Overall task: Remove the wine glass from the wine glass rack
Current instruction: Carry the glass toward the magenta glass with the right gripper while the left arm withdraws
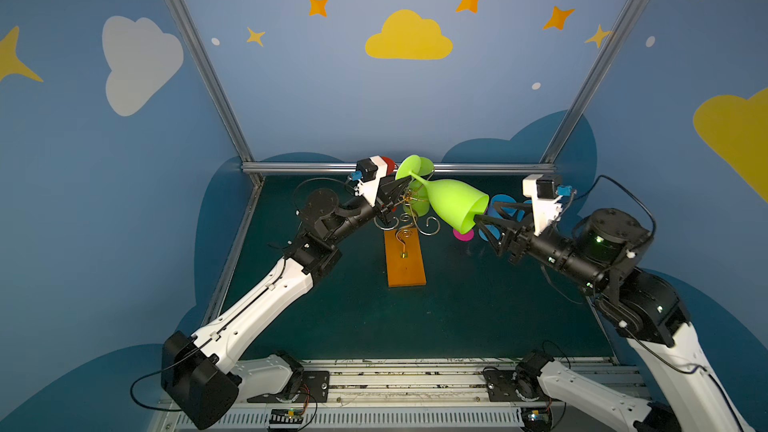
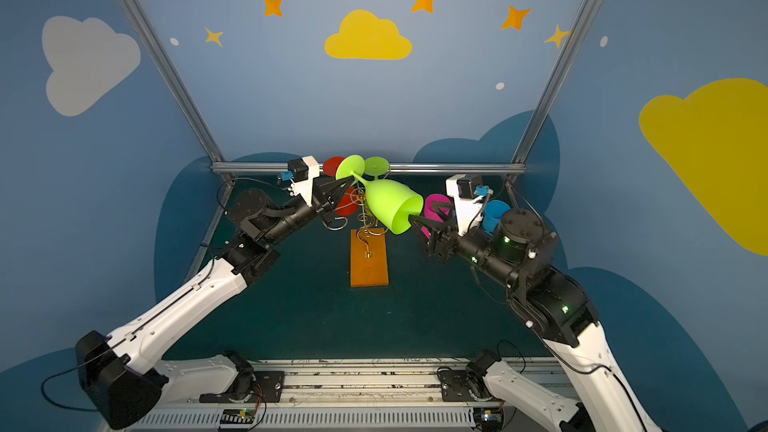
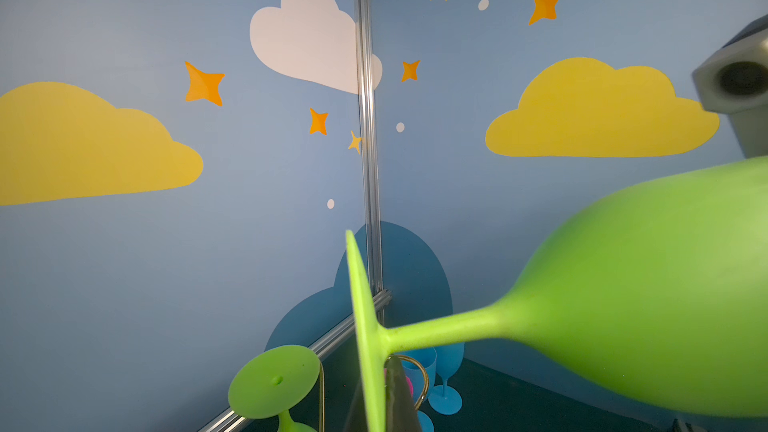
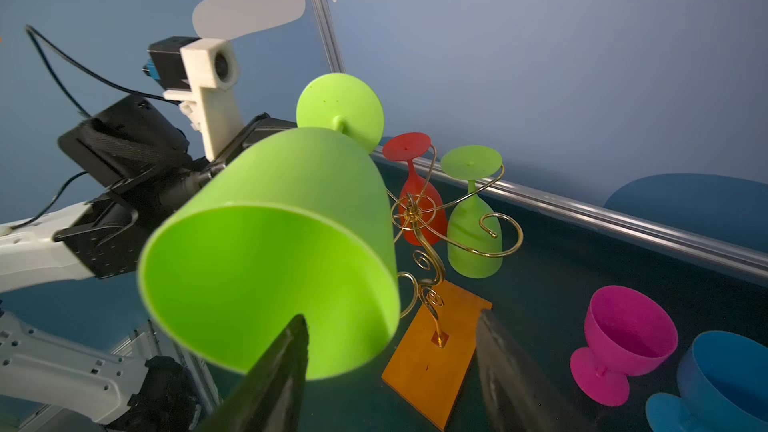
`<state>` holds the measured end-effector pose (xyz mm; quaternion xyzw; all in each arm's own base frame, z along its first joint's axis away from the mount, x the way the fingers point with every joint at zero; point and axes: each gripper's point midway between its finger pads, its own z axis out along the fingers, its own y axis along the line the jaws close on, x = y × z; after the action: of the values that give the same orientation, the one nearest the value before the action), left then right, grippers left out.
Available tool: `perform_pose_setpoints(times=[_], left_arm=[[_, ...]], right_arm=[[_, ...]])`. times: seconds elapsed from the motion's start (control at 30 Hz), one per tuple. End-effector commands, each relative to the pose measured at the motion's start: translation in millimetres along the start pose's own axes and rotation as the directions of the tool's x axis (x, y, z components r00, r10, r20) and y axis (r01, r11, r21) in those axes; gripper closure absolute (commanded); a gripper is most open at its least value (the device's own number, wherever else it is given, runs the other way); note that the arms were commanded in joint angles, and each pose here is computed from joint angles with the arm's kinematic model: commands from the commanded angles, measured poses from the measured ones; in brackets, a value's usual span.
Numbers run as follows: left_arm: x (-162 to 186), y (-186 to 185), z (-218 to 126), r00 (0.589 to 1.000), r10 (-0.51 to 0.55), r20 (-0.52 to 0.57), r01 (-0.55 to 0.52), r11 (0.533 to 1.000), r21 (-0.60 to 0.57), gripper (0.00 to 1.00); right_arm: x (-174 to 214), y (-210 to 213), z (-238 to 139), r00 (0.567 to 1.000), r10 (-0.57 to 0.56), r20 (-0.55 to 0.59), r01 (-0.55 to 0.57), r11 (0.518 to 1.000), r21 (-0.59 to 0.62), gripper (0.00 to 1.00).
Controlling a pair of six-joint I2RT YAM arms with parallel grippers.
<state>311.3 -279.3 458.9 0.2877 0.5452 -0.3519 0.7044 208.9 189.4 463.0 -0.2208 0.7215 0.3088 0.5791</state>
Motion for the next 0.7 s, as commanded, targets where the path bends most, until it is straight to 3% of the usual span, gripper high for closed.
perform_pose_setpoints(times=[0.0, 0.1, 0.23, 0.33, 0.4, 0.47, 0.6, 0.67], left_arm=[[-9, -7, -7, 1.0, -0.006, 0.028, 0.005, 1.0, 0.03, 0.97], [-9, -9, -8, 1.0, -0.008, 0.029, 0.007, 0.999, 0.035, 0.97], [-6, -7, -9, 1.0, -0.006, 0.017, 0.006, 1.0, 0.026, 0.97], [-6, -6, -10, 1.0, -0.005, 0.016, 0.005, 1.0, 0.013, 0.93], [-6, -2, -11, 1.0, -0.008, 0.013, 0.008, 1.0, -0.012, 0.75], [-5, 2, -13, 1.0, -0.01, 0.008, 0.01, 0.999, -0.035, 0.44], [-8, 21, -21, 1.0, -0.013, 0.017, 0.016, 0.988, -0.154, 0.21], [-11, 30, -27, 0.999, -0.021, 0.026, 0.026, 0.977, -0.21, 0.15]], right_arm=[[-26, 0, 1, 0.997, -0.013, 0.074, 0.013, 1.0, 0.007, 0.44], [-29, 3, 8, 0.997, -0.013, 0.074, 0.014, 1.0, -0.011, 0.59], [-28, 7, 14, 0.998, -0.004, 0.065, 0.006, 0.999, -0.038, 0.92], [-28, 6, 14, 0.998, 0.001, 0.063, 0.001, 0.999, -0.039, 1.0], [-28, 5, 14, 0.998, 0.003, 0.063, -0.001, 1.0, -0.028, 1.0], [-29, 0, 9, 0.998, 0.001, 0.07, -0.001, 1.0, 0.0, 1.0], [-32, -9, -10, 0.995, -0.02, 0.1, 0.014, 0.998, 0.061, 1.0], [-30, -13, -21, 0.995, -0.032, 0.099, 0.023, 0.996, 0.091, 1.0]])
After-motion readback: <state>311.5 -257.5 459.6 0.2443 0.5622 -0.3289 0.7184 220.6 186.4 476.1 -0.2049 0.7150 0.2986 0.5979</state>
